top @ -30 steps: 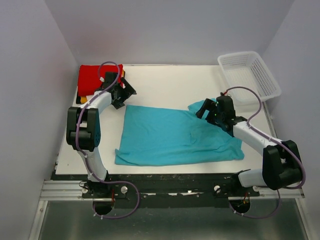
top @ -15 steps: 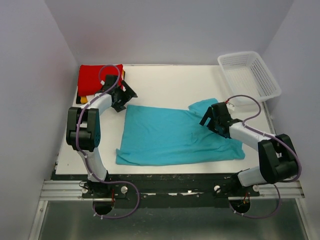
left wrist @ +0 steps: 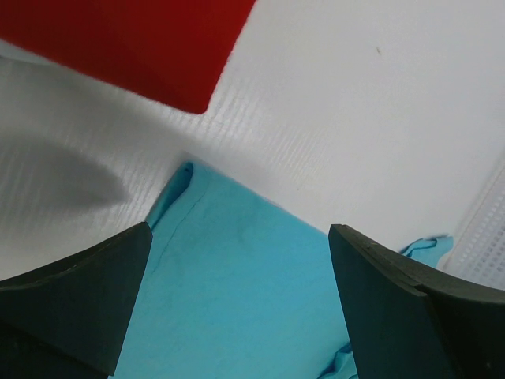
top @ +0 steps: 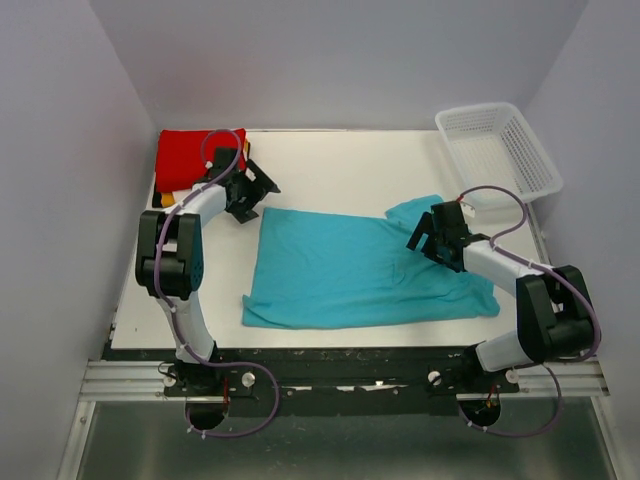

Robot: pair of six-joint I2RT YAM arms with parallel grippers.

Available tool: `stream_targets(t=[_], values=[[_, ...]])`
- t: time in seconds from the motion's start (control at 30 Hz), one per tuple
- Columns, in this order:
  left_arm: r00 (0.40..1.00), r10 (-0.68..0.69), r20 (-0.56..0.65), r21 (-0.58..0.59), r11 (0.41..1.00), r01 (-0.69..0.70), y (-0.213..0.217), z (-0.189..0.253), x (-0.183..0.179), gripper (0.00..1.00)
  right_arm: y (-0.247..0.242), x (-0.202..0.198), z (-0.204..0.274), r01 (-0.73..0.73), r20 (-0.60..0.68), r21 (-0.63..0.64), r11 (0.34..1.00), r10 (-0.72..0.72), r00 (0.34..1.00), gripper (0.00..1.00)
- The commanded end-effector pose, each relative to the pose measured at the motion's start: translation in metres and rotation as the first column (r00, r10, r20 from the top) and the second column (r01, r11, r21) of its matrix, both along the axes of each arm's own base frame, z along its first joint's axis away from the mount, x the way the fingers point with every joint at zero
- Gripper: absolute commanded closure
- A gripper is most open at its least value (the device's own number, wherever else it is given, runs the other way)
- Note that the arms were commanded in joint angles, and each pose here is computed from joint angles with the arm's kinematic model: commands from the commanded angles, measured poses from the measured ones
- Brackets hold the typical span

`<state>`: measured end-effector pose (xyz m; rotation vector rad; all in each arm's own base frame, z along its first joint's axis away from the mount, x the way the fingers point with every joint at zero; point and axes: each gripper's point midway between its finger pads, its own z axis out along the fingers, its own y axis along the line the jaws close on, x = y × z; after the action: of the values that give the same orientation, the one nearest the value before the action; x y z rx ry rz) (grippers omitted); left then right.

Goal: Fold and stack the t-shirts
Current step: Grab the side of the flattened tshirt furthest away from the robot with both arms

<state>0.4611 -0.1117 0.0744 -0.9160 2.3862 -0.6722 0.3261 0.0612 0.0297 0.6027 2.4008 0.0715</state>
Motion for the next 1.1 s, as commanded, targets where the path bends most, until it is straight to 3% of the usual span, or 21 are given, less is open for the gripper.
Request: stream_targets(t=[0.0,0.13,0.5,0.6,0.7,0.87,1.0,1.07], values=[[0.999,-0.043,-0.030,-0.073,0.997,0.041,-0.019,-0.011,0.009,0.01,-0.008,-0.019,-0.003,-0.045,-0.070,-0.041,0.998,0.042,0.997,0.00],[0.997,-0.059,-0.049,-0.083,0.995,0.055,-0.027,-0.021,0.012,0.01,-0.020,-0.021,0.005,-0.023,-0.054,-0.096,0.995,0.018,0.998,0.00],[0.983,-0.140,-0.122,-0.060,0.989,0.133,-0.039,-0.025,0.000,0.04,-0.019,-0.017,0.022,-0.030,0.004,-0.094,0.995,0.030,1.000,0.00],[0.980,-0.152,-0.132,-0.062,0.987,0.145,-0.040,-0.027,-0.005,0.17,-0.019,-0.019,0.025,-0.030,0.016,-0.088,0.996,0.031,0.999,0.00],[0.980,-0.155,-0.126,-0.056,0.987,0.149,-0.041,-0.026,-0.005,0.39,-0.018,-0.019,0.028,-0.033,0.026,-0.082,0.996,0.035,0.999,0.00],[0.977,-0.166,-0.135,-0.040,0.986,0.162,-0.042,-0.027,-0.006,0.67,-0.019,-0.020,0.031,-0.029,0.036,-0.081,0.996,0.032,0.999,0.00],[0.974,-0.180,-0.138,-0.030,0.984,0.177,-0.043,-0.027,-0.005,0.79,-0.019,-0.021,0.035,-0.027,0.049,-0.079,0.997,0.031,0.998,0.00],[0.973,-0.187,-0.139,-0.018,0.982,0.186,-0.044,-0.026,-0.004,0.95,-0.020,-0.021,0.036,-0.026,0.053,-0.081,0.996,0.031,0.998,0.00]])
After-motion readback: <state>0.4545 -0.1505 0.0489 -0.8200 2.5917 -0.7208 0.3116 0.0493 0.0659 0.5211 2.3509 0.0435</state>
